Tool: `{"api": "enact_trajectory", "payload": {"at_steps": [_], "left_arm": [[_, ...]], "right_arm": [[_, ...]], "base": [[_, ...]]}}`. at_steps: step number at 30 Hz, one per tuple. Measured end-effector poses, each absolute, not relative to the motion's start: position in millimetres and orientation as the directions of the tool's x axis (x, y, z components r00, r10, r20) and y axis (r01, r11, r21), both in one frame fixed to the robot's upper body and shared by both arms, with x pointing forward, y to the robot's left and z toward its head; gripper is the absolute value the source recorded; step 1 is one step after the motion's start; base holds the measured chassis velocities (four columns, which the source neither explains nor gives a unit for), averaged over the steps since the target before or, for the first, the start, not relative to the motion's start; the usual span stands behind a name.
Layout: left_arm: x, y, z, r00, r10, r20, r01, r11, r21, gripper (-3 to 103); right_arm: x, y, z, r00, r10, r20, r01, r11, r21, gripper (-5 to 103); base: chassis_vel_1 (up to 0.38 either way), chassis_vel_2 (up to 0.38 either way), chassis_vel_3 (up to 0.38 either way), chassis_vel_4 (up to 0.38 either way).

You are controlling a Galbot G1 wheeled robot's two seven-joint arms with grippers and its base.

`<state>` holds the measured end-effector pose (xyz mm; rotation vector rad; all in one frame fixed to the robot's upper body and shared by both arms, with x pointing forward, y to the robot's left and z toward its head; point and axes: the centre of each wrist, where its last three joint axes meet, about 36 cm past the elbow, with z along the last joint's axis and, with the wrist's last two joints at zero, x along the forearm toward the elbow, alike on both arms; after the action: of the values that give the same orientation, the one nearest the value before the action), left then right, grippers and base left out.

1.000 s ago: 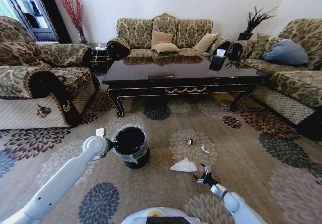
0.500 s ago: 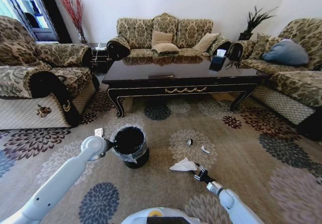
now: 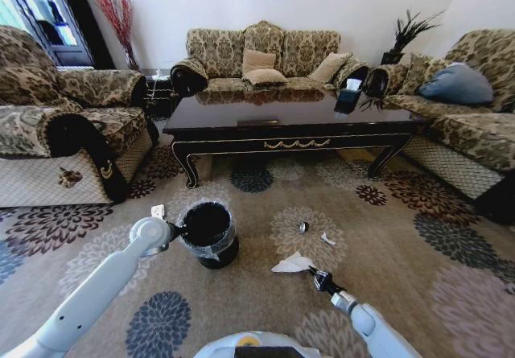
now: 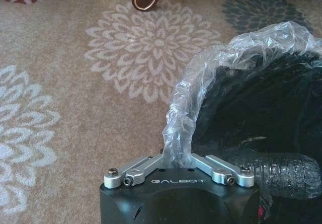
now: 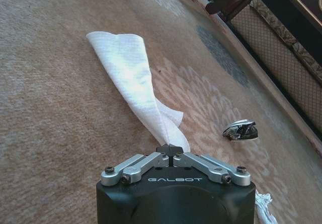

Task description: Move to the front of the table and pick up the trash from the floor, then place it into the trash bin.

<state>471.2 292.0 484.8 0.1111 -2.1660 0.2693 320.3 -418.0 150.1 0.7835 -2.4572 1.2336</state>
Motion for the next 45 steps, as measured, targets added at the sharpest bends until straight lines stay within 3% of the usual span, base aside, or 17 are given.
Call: {"api": "enact_trajectory", "payload": {"at_steps": [10, 15, 20, 24, 31, 39, 45], "left_arm": [[464, 286, 480, -0.567, 0.037, 0.823, -0.168, 0.973, -0.159, 0], [463, 277, 468, -0.558, 0.033, 0.829, -0.153, 0.978, -0.142, 0], [463, 258, 469, -0.561, 0.077, 0.824, -0.117, 0.978, -0.171, 0], [466, 241, 465, -0.557, 0.111, 0.823, -0.094, 0.976, -0.196, 0], [473, 214, 463, -0.551, 0.151, 0.821, -0.053, 0.975, -0.214, 0], [482, 178, 462, -0.541, 0.202, 0.817, 0.004, 0.971, -0.237, 0], [497, 117, 452, -0.497, 0.223, 0.839, 0.114, 0.975, -0.192, 0]], "right_arm": [[320, -425, 172, -0.829, -0.346, 0.439, -0.558, 0.471, -0.683, 0], [326, -439, 224, -0.852, -0.370, 0.370, -0.509, 0.420, -0.751, 0], [341, -457, 297, -0.865, -0.425, 0.266, -0.417, 0.313, -0.853, 0], [360, -468, 378, -0.848, -0.501, 0.174, -0.290, 0.164, -0.943, 0], [366, -464, 467, -0.815, -0.573, 0.087, -0.141, 0.052, -0.989, 0], [364, -436, 518, -0.756, -0.653, 0.042, -0.064, 0.010, -0.998, 0], [357, -422, 538, -0.738, -0.675, 0.003, -0.017, 0.013, -1.000, 0]], "base": [[0.000, 0.000, 0.000, 0.000], [0.000, 0.000, 0.000, 0.000], [0.000, 0.000, 0.000, 0.000], [0.000, 0.000, 0.000, 0.000], [0.000, 0.000, 0.000, 0.000], [0.000, 0.000, 0.000, 0.000], [0.000, 0.000, 0.000, 0.000]]}}
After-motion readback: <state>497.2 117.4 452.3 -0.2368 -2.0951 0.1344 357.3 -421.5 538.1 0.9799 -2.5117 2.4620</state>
